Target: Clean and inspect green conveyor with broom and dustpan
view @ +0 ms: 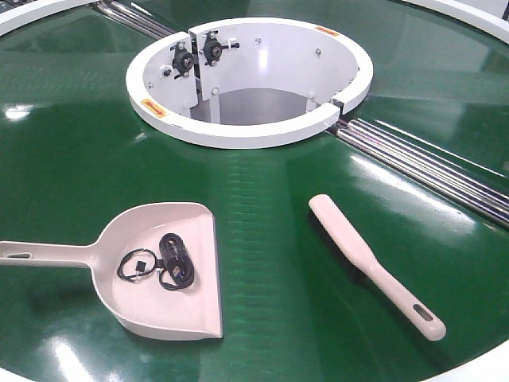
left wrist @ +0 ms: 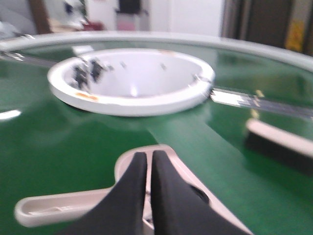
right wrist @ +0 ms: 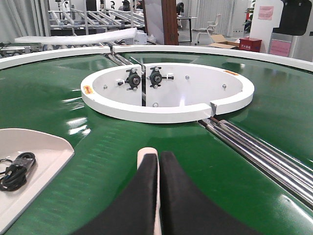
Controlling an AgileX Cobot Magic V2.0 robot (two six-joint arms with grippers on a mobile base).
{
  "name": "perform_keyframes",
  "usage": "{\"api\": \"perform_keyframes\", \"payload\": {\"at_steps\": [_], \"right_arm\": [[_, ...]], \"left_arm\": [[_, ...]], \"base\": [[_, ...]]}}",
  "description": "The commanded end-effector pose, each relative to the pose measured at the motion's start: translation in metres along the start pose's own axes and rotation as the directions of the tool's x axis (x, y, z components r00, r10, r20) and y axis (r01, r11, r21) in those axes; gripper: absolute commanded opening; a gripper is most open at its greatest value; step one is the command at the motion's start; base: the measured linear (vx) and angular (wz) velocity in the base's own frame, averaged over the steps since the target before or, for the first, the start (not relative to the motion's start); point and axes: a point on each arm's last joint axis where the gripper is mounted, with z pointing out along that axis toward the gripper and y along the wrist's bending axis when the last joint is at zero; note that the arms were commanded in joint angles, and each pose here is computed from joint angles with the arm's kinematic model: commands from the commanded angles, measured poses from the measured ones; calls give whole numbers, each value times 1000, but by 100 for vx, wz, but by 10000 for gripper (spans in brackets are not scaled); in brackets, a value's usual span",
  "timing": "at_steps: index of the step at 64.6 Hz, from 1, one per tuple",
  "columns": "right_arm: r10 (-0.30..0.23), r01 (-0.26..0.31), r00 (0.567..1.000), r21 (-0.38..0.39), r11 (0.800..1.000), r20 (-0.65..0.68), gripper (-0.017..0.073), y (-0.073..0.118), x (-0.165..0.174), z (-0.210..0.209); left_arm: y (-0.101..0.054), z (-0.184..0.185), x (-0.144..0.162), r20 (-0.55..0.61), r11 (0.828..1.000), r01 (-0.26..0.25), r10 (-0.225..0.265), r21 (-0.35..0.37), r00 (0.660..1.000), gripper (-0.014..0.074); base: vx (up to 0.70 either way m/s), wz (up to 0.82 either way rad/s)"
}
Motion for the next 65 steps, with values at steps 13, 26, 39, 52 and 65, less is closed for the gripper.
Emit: {"api": "perform_keyframes", "payload": {"at_steps": [13, 26, 39, 52, 65], "right_arm": [[2, -3, 996, 11, 1000, 85, -8, -1, -15, -1], [2, -3, 996, 11, 1000, 85, -8, -1, -15, -1], [2, -3, 996, 11, 1000, 85, -8, -1, -15, -1], [2, -3, 996, 11, 1000, 85, -8, -1, -15, -1], [2, -3, 996, 11, 1000, 85, -8, -1, -15, -1]], "left_arm": [[7, -6, 36, 140, 991, -7, 26, -136, 990, -6], [8, -2, 53, 163, 988, 46, -22, -145, 986, -6], [8, -2, 53, 164, 988, 46, -22, -145, 986, -6], [8, -2, 54, 161, 988, 46, -23, -145, 987, -6], [8, -2, 54, 161, 988, 46, -23, -145, 987, -6]], "base": [[0, 0], [0, 0], [0, 0], [0, 0], [0, 0]]}}
